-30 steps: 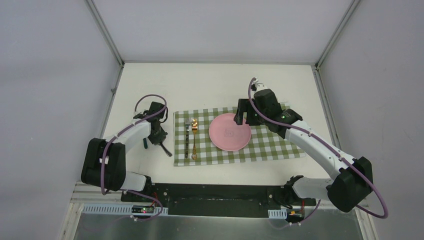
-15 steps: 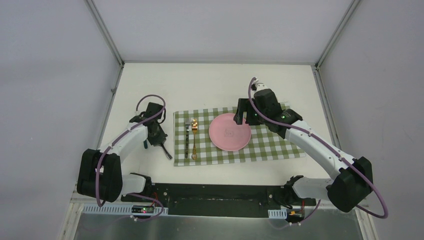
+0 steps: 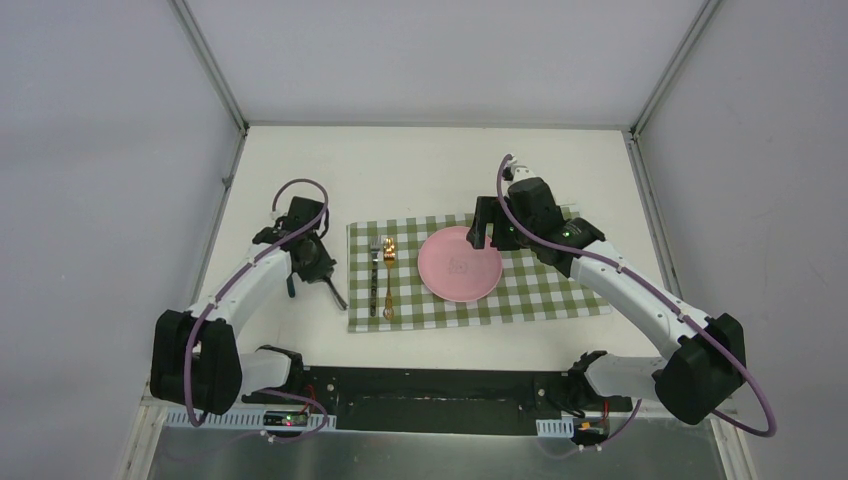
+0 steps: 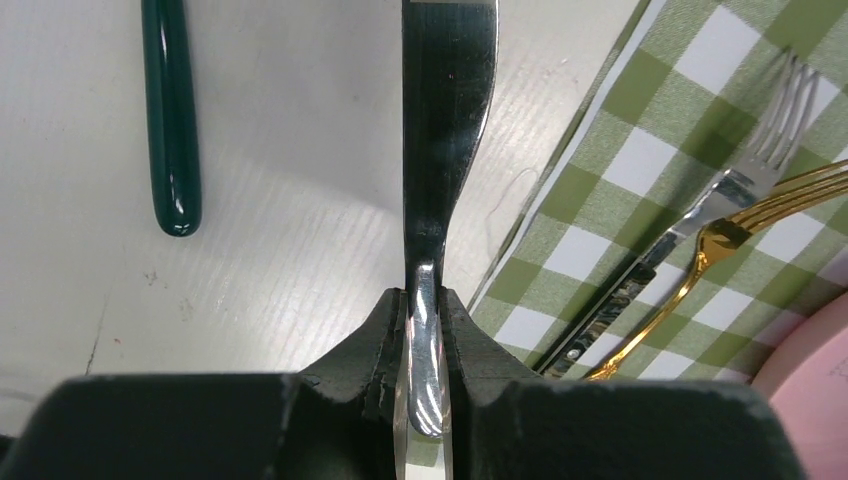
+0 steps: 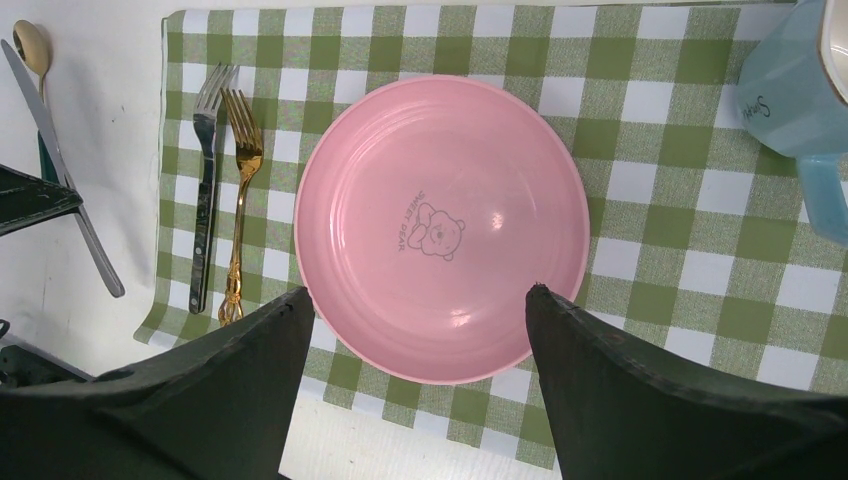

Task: Set the dinner table for one person
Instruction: Pick up the knife at the corner of the board, then place the knife on the napkin.

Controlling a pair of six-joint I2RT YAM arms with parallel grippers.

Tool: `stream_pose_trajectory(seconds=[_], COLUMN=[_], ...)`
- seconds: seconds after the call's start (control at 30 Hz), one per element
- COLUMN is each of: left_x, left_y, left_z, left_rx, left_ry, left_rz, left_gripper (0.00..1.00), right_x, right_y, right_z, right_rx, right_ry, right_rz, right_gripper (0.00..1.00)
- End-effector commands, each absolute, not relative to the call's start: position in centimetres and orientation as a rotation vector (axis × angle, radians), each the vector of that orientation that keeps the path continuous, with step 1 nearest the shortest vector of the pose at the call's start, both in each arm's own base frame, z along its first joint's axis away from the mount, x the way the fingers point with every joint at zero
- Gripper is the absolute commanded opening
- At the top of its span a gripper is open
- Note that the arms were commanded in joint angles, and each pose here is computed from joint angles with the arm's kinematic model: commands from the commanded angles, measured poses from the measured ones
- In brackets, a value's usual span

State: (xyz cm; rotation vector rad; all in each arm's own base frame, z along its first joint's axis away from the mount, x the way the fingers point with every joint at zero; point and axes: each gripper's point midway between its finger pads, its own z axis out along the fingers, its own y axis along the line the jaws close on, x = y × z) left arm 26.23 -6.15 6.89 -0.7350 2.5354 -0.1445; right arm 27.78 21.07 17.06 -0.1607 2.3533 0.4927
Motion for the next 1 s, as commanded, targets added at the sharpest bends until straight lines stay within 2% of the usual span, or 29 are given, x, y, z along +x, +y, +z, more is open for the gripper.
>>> stream_pose_trajectory(seconds=[0.0, 0.7, 0.87, 0.97], left_x=[27.9, 31.7, 31.6, 31.5], left_y=[-7.9, -22.9, -24.7, -23.5], left_z=[9.4, 10.8, 10.1, 9.6], left_rx=[-0.663, -0.335, -0.298, -0.307], left_ry=[2.497, 2.537, 2.555, 2.549], left_rz=[-0.235, -0.391, -0.388, -0.319], left_gripper=[0.0, 0.0, 0.0, 0.0], right_x=[28.4, 29.0, 28.9, 28.7], right_y=[21.8, 19.6, 19.4, 19.3], right_z=[18.5, 19.2, 19.0, 18.6], right_rx=[-0.155, -0.141, -0.136, -0.139], right_ry=[2.295, 2.289, 2.297, 2.308], right_rz=[0.535, 0.437, 0.44, 0.444], right_gripper=[0.82, 0.82, 0.82, 0.82])
